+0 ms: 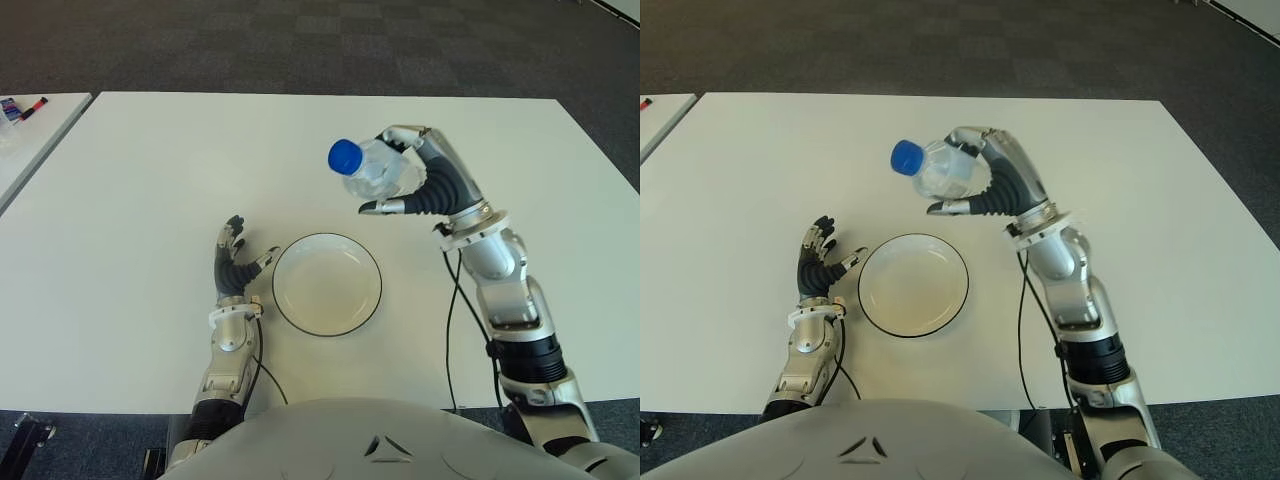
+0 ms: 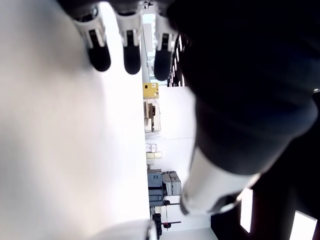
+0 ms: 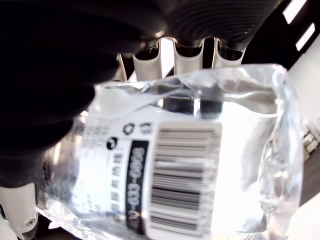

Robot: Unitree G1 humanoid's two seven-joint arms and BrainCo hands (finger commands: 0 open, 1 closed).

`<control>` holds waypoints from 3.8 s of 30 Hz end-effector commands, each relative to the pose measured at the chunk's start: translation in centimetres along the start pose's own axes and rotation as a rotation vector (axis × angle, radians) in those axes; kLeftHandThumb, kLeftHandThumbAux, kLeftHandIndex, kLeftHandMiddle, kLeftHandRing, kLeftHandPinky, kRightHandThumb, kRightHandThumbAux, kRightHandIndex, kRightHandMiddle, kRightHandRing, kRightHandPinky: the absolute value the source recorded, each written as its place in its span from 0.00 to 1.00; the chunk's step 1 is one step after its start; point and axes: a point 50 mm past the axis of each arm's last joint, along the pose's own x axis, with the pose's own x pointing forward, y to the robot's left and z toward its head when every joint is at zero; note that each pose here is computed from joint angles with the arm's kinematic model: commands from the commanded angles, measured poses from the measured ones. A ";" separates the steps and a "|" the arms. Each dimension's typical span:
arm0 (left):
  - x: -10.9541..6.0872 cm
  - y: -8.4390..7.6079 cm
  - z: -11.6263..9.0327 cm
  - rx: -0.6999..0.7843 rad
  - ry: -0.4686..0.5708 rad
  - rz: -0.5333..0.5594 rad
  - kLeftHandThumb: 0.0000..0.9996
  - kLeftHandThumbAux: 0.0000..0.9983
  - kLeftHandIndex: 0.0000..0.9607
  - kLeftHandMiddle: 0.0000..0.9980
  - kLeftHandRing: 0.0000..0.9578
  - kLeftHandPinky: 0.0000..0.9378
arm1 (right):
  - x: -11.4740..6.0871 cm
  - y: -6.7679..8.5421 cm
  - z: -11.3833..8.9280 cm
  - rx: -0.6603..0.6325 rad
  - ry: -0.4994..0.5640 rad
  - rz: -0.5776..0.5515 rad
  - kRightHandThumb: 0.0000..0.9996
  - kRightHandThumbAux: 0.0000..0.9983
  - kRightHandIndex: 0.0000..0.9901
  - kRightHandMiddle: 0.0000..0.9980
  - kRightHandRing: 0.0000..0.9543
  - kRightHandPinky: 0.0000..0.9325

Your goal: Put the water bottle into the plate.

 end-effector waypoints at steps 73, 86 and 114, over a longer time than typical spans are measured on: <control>-0.1 -1.5 0.2 -0.032 0.032 0.007 0.00 0.96 0.14 0.15 0.14 0.15 | -4.6 9.7 -4.7 0.114 0.189 0.268 0.95 0.66 0.39 0.51 0.55 0.92; -0.3 -1.5 0.3 -0.039 0.027 0.010 0.00 0.97 0.15 0.16 0.14 0.16 | -5.7 9.7 -5.6 0.109 0.261 0.336 0.95 0.66 0.39 0.51 0.55 0.92; -0.3 -1.8 0.2 -0.053 0.040 0.011 0.00 0.96 0.16 0.15 0.13 0.14 | -6.1 9.6 -6.6 0.093 0.289 0.337 0.96 0.66 0.39 0.51 0.55 0.92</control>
